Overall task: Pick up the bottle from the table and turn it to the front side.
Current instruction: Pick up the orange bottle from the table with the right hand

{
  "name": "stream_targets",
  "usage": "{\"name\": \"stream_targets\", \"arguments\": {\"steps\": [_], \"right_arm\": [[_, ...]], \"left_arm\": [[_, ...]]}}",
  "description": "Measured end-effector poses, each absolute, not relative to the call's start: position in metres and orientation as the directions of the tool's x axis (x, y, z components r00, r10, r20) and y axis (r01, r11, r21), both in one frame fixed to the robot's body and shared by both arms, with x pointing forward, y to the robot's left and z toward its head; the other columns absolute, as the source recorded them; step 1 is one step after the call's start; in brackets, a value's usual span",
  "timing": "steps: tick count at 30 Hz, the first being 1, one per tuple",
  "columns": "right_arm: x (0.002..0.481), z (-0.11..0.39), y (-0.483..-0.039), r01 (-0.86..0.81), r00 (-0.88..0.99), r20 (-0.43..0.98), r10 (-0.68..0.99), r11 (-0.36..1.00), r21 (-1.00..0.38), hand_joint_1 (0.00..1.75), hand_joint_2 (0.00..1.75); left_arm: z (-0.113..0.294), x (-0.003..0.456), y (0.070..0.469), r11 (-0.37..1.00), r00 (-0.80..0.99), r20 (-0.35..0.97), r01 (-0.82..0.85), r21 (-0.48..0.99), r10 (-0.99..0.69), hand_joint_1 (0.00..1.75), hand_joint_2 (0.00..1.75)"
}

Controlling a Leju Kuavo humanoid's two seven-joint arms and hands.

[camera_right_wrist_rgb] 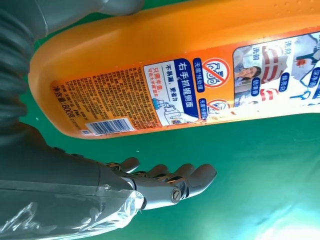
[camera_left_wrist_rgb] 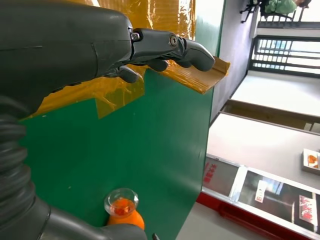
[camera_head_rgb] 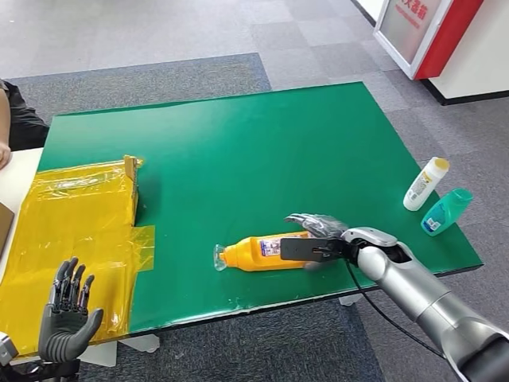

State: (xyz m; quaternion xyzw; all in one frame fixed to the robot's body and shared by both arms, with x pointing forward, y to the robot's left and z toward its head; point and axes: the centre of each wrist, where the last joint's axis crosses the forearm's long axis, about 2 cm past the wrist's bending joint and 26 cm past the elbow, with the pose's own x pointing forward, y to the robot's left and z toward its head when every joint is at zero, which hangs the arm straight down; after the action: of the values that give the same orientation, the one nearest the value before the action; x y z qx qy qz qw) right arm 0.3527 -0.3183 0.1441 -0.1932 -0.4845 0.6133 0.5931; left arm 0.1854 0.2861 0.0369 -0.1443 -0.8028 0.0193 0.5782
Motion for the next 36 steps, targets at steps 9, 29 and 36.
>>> {"name": "stream_targets", "arguments": {"steps": [9, 29, 36], "right_arm": [[0.350, 0.138, -0.322, -0.545, -0.211, 0.293, 0.933, 0.136, -0.827, 0.00, 1.75], [0.348, 0.133, -0.331, -0.556, -0.217, 0.232, 0.948, 0.075, -0.828, 1.75, 1.75], [0.339, 0.139, -0.324, -0.419, -0.259, 0.238, 0.936, 0.114, -0.901, 1.75, 1.75]], "left_arm": [[0.037, 0.185, 0.286, 0.958, -0.292, 0.922, 0.209, -0.198, 0.254, 0.00, 1.75], [0.037, 0.186, 0.287, 0.959, -0.294, 0.923, 0.206, -0.194, 0.250, 0.00, 1.75], [0.036, 0.182, 0.288, 0.961, -0.291, 0.925, 0.201, -0.191, 0.245, 0.00, 1.75]]}}
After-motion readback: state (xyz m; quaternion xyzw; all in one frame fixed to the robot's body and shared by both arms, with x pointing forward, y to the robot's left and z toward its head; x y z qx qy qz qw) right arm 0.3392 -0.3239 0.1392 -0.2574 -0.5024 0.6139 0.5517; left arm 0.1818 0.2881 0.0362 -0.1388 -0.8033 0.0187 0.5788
